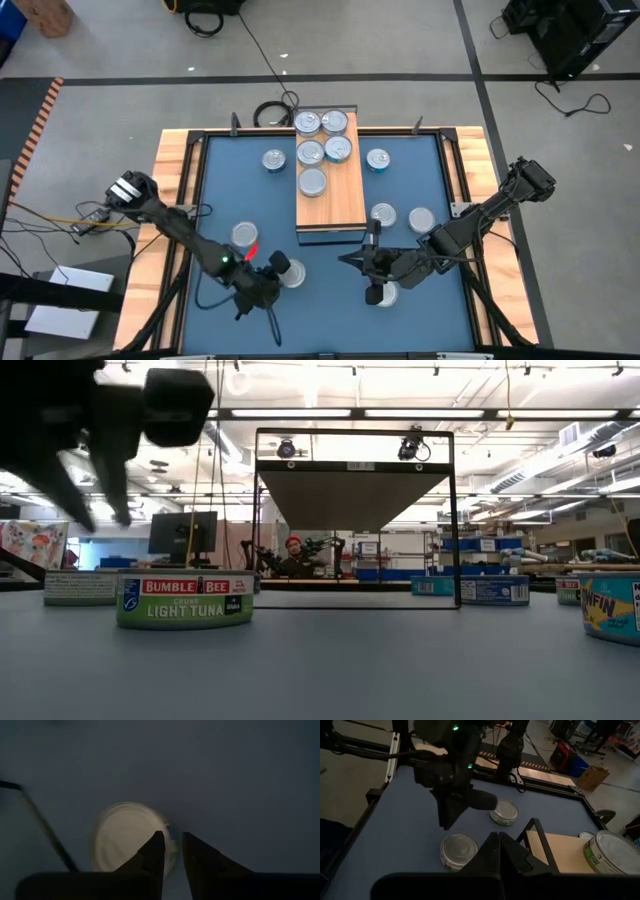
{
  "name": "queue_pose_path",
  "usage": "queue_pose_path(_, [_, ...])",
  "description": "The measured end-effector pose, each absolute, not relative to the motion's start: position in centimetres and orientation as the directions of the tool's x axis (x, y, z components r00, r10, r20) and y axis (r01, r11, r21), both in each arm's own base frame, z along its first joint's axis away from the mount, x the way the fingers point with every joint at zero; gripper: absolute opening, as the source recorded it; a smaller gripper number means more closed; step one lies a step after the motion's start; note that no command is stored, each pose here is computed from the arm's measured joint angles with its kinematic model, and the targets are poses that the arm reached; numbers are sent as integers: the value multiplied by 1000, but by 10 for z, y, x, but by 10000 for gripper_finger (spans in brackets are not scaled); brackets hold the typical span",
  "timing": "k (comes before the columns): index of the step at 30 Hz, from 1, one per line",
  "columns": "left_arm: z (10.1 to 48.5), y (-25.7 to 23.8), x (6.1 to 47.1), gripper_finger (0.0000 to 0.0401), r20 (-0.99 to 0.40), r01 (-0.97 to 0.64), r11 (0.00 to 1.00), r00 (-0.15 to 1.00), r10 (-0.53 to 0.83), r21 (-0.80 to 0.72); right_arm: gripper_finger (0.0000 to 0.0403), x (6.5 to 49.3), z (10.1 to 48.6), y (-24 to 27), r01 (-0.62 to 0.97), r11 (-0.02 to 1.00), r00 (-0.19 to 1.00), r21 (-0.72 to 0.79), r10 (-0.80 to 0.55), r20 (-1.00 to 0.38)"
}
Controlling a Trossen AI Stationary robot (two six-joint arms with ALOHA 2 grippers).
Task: Stack canned seafood by type on shelf
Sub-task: Put the green tuna can on the shelf
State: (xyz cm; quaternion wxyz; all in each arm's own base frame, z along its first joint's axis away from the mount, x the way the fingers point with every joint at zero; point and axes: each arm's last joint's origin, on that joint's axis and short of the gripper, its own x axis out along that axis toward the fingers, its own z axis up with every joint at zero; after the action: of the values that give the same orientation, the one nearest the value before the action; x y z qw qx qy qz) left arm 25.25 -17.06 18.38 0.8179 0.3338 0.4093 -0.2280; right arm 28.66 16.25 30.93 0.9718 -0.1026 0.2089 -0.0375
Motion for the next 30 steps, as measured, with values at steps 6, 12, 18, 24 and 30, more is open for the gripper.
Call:
queue_pose_path(6, [166,-172,257,77,-848,652,663,527,-49,367,3,287,309,163,28,975,910,-218,-116,-398])
queue_pose_path(12, [157,-173,260,77,-844,630,658,536,14,411,3,287,310,163,27,975,911,-220,-115,-397])
queue_pose_path(18, [154,-172,263,64,-837,593,685,545,47,424,3,287,310,163,27,975,911,-220,-115,-396])
queue_pose_path(24, [154,-169,265,8,-829,558,708,556,70,433,3,287,310,163,27,975,912,-219,-114,-395])
queue_pose_path(30, [157,-168,268,3,-834,545,731,549,59,411,5,287,310,163,21,972,911,-233,-114,-396])
